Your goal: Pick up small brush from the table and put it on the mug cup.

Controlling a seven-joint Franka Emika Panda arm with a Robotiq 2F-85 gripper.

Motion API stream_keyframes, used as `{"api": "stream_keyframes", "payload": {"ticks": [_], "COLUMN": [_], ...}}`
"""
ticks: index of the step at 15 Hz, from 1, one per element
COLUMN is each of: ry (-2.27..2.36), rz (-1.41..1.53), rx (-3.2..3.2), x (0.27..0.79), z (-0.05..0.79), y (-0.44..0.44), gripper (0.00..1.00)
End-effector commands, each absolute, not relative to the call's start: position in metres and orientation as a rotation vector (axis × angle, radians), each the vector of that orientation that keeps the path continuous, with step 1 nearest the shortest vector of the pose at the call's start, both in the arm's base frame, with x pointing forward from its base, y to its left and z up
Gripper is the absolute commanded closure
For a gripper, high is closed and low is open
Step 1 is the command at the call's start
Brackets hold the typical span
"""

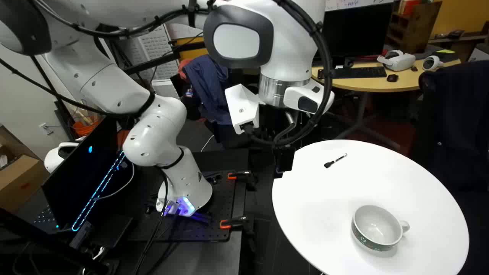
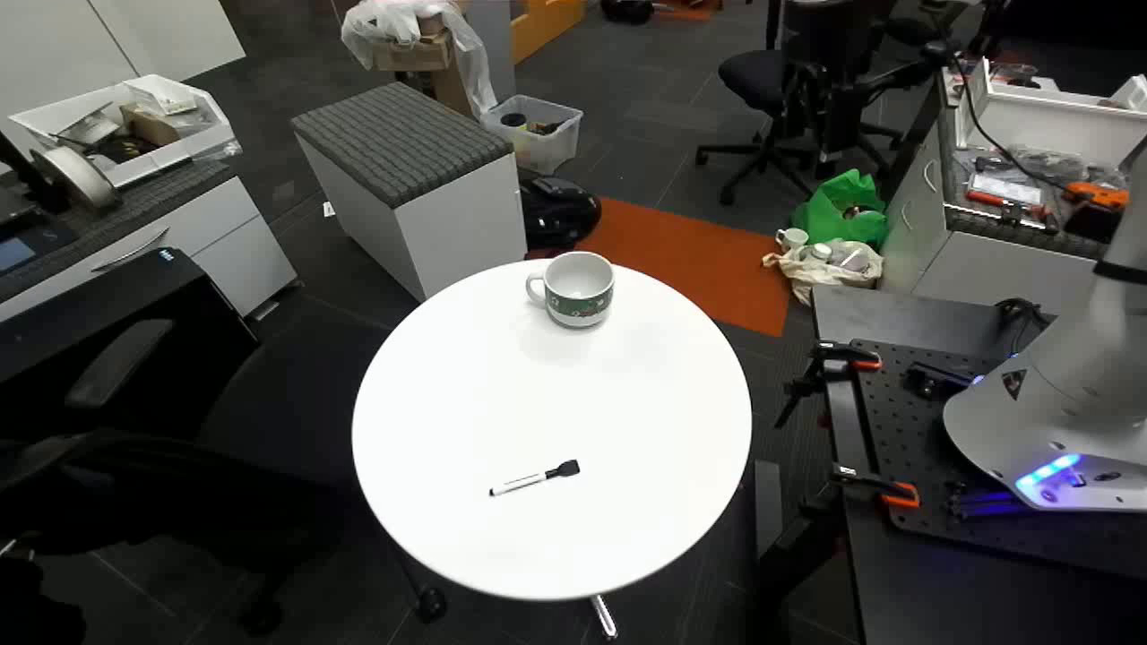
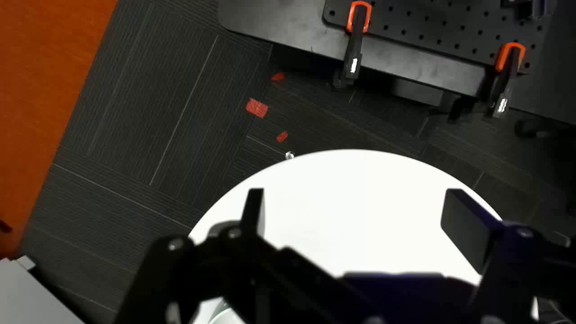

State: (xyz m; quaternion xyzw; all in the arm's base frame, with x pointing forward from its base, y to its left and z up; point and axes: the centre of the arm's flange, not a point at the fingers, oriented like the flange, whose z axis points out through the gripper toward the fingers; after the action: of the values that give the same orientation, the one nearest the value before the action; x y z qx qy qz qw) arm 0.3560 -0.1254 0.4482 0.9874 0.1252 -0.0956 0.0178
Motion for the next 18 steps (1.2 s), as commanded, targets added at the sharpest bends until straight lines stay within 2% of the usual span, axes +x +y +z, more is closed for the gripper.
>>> {"api": "stream_keyframes", "payload": {"ticks": [1, 7, 18], "ry": [0.389, 0.389, 0.596], "rz": [-0.297, -0.297, 0.105], "rx": [3.067, 3.067, 2.897], "x": [0.356, 0.356, 0.408], "z": [0.448, 0.448, 0.461], "y": [-0.125, -0.125, -0.072], "gripper": [0.00, 0.00, 0.00]}}
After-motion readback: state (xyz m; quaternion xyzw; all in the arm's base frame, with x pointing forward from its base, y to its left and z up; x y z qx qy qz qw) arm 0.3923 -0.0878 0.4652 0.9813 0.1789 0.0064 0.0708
